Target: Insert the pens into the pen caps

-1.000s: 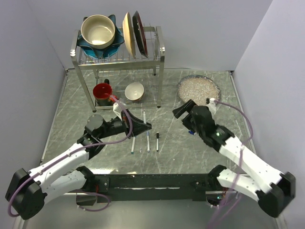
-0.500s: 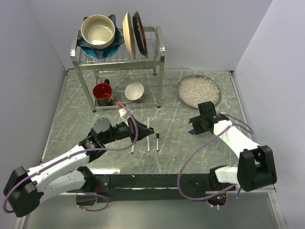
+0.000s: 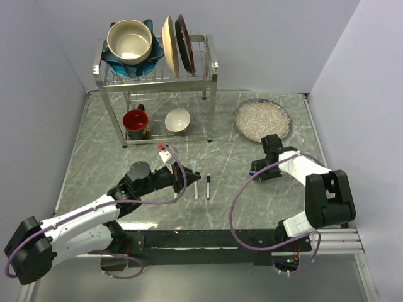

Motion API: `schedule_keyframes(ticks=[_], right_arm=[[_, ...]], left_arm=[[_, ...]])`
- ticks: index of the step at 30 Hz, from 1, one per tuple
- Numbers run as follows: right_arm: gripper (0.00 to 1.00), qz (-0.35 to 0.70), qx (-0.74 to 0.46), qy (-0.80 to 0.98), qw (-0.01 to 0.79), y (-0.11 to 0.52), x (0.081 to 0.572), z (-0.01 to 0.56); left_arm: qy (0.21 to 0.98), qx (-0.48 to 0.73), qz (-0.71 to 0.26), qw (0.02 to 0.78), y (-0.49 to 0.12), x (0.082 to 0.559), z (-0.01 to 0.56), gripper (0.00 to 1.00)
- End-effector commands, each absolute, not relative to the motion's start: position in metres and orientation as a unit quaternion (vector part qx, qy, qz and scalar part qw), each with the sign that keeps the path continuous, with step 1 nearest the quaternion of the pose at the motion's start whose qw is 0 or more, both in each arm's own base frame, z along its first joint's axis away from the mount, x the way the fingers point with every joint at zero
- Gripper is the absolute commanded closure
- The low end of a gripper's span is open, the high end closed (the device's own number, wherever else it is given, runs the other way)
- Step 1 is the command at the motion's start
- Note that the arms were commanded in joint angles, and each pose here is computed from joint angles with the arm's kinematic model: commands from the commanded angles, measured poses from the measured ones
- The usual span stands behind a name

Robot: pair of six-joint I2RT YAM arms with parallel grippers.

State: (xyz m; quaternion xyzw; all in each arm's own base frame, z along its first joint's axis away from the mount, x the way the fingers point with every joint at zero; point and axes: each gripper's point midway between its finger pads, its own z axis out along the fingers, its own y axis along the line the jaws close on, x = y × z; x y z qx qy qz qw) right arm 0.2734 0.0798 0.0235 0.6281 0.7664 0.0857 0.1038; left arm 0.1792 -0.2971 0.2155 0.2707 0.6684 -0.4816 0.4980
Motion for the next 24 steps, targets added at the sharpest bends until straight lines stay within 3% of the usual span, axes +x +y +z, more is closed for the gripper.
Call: schedule_keyframes(ticks=[1,17,24], right_arm=[[0.54,0.087,0.643,0.752,0.118,0.073,0.29,0.027],[0.59,0.028,0.638,0.765,0.089,0.062,0.275,-0.001],[0.74,0.008,0.63,0.772,0.082,0.057,0.27,-0.009]], left_arm=[[0.651,0.281,-0.476,0.52,-0.298,0.18,0.224,0.99],[0.637,0.262,-0.454,0.565,-0.28,0.184,0.204,0.99],[0.645,0.264,-0.45,0.558,-0.279,0.183,0.199,0.99]])
